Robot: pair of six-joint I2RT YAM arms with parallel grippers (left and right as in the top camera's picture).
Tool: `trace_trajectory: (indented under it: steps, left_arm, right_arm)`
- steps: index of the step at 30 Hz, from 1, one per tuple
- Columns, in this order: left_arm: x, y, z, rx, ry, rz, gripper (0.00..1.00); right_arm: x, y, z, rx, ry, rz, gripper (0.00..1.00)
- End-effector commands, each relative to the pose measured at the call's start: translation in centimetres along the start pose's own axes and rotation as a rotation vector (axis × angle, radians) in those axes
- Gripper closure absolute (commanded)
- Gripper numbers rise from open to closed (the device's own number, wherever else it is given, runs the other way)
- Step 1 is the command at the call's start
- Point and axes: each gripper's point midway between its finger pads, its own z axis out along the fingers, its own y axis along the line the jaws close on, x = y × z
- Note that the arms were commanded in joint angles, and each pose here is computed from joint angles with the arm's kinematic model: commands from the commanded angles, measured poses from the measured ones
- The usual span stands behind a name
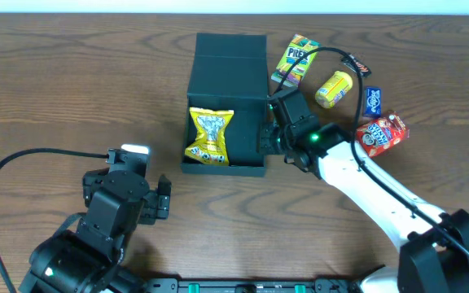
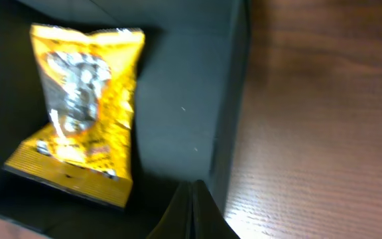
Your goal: Pack container
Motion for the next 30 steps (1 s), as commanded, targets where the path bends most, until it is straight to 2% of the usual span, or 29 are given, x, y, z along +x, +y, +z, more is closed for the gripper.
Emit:
trace_trajectory:
  steps: [1, 3, 6, 9, 10, 13, 15, 19, 24, 30]
  left_arm:
    - [-0.4, 0.1, -0.3, 0.001, -0.012, 0.0, 0.05]
    - [-0.4, 0.1, -0.3, 0.001, -0.012, 0.0, 0.05]
    - [-0.4, 0.1, -0.3, 0.001, -0.012, 0.0, 0.05]
    - [-0.4, 0.1, -0.3, 0.001, -0.012, 0.0, 0.05]
    - [-0.4, 0.1, -0.3, 0.001, -0.012, 0.0, 0.05]
    - [-0.4, 0.1, -0.3, 0.001, -0.012, 0.0, 0.05]
    - [-0.4, 0.1, -0.3, 0.001, -0.012, 0.0, 0.05]
    - [-0.4, 0.1, -0.3, 0.001, -0.012, 0.0, 0.05]
    - [-0.4, 0.1, -0.3, 0.001, -0.012, 0.0, 0.05]
    - [-0.4, 0.1, -0.3, 0.001, -0.012, 0.0, 0.05]
  right_arm:
    - [0.1, -0.8, 0.4, 0.034, 0.009, 0.042, 0.99]
    - [0.3, -0.9, 0.5, 0.04, 0.017, 0.049, 0.99]
    - [0.4, -1.0, 0.7, 0.043, 0.024, 0.049, 0.72]
    - [0.5, -1.1, 0.9, 0.045, 0.027, 0.049, 0.57]
    - [0.5, -1.1, 0.9, 0.046, 0.027, 0.049, 0.56]
    - [0.6, -1.1, 1.0, 0.047, 0.03, 0.049, 0.59]
    - [1.0, -1.4, 1.6, 0.06, 0.05, 0.05, 0.69]
    - [2.0, -2.1, 2.9, 0.087, 0.093, 0.053, 0.79]
    - [2.3, -2.4, 3.4, 0.098, 0.11, 0.036, 0.96]
    - [2.2, -2.6, 3.4, 0.106, 0.107, 0.0, 0.99]
